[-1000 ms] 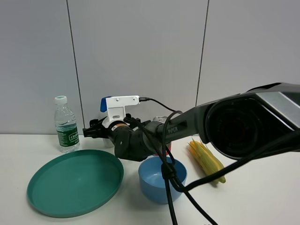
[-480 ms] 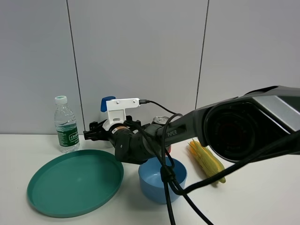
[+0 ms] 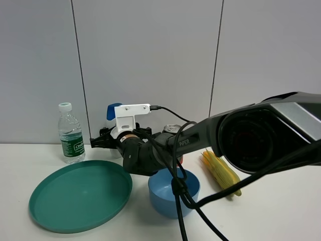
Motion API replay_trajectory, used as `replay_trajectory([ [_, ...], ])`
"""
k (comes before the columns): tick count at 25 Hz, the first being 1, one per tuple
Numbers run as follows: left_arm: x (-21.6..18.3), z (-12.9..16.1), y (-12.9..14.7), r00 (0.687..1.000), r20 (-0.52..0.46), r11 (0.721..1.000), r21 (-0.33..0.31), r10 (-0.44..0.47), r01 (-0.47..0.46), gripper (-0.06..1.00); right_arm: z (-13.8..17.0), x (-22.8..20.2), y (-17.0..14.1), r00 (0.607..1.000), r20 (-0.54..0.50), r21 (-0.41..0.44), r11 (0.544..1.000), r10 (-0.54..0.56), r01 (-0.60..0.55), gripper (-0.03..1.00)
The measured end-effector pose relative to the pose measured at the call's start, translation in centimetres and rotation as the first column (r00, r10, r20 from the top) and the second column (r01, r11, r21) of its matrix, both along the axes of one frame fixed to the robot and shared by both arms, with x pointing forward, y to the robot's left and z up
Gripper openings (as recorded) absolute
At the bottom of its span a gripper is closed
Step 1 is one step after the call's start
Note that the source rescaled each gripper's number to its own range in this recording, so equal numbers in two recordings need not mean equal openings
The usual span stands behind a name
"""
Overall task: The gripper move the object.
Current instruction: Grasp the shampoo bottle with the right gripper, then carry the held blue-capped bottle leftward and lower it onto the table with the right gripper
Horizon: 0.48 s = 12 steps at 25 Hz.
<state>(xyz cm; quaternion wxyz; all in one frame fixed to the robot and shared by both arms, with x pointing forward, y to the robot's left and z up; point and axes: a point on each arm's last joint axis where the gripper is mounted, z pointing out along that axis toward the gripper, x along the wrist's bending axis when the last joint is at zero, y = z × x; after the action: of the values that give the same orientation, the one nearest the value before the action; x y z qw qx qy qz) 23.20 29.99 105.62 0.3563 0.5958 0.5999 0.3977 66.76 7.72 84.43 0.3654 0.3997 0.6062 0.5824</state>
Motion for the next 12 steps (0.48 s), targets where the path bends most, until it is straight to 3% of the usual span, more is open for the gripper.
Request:
replay_trajectory([
  [6,0.00,0.00,0.00,1.000,0.000,1.000,0.000,0.000,0.000,1.00,0.06,0.02,-0.03,1.000,0.006,0.003,1.000,-0.003,0.003,0.03],
  [12,0.00,0.00,0.00,1.000,0.000,1.000,0.000,0.000,0.000,1.00,0.06,0.02,-0.03,1.000,0.008,-0.001,1.000,-0.003,0.003,0.02],
])
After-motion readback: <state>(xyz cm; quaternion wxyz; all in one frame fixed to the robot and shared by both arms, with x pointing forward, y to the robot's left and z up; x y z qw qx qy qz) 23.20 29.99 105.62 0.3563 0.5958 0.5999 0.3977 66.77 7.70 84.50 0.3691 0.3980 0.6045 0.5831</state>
